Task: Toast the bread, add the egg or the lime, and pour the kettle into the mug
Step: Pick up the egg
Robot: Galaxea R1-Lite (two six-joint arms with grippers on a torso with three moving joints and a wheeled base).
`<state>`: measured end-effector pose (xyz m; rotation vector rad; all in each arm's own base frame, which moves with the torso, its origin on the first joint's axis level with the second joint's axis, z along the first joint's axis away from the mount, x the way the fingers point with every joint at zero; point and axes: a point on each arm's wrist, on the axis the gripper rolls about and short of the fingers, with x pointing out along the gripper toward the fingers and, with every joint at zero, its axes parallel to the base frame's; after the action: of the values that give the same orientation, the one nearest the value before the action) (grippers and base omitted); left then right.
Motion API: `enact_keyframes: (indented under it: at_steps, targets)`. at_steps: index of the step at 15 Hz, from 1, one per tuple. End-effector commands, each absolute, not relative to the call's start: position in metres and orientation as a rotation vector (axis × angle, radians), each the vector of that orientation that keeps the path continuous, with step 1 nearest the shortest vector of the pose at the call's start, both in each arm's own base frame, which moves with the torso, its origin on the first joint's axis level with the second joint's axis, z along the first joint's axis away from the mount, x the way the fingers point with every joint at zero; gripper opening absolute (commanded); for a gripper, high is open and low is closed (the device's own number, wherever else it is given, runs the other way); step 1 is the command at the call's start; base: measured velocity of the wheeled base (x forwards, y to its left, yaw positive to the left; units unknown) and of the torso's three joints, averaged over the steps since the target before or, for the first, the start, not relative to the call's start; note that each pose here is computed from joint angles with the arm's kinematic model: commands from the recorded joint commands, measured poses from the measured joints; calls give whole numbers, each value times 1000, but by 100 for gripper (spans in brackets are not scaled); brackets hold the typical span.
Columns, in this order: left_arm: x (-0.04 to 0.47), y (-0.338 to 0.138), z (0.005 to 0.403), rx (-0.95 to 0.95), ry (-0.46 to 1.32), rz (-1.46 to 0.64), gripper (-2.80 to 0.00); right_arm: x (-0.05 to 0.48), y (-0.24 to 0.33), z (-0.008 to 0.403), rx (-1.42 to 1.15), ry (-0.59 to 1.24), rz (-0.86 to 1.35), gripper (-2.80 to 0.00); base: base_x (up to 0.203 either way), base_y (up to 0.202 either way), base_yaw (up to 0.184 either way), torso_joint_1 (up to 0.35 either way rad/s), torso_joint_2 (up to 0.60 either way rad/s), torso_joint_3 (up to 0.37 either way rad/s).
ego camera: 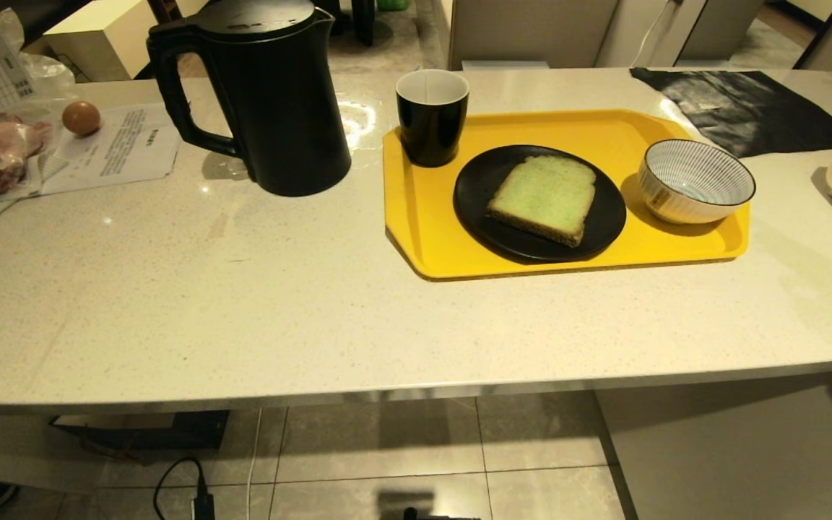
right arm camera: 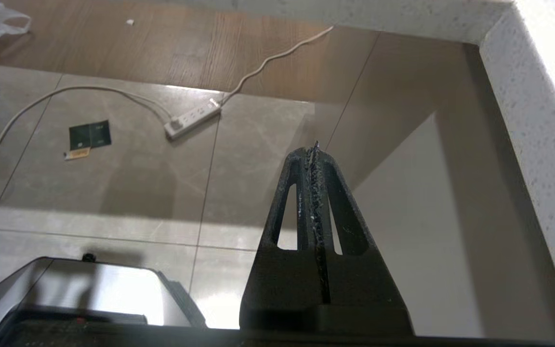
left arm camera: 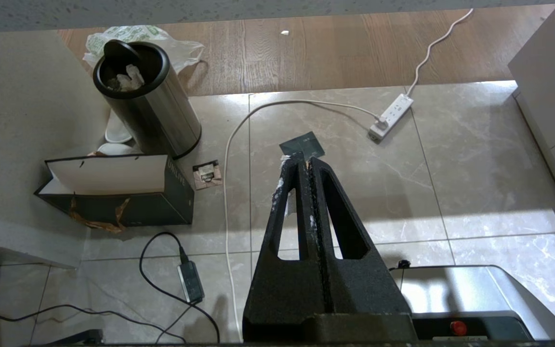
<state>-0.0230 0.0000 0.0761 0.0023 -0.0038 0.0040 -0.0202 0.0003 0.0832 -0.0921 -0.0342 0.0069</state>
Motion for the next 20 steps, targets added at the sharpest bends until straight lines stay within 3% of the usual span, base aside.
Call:
enact_keyframes:
  at_steps: [1,20]
  targets:
    - [-23,0,76,3,-3,5,-280,-21,0,75,-91,-39,6,-280,0,0,0,0,0,0]
    - [-23,0,76,3,-3,5,-280,-21,0,75,-45,-37,9,-280,0,0,0,0,0,0]
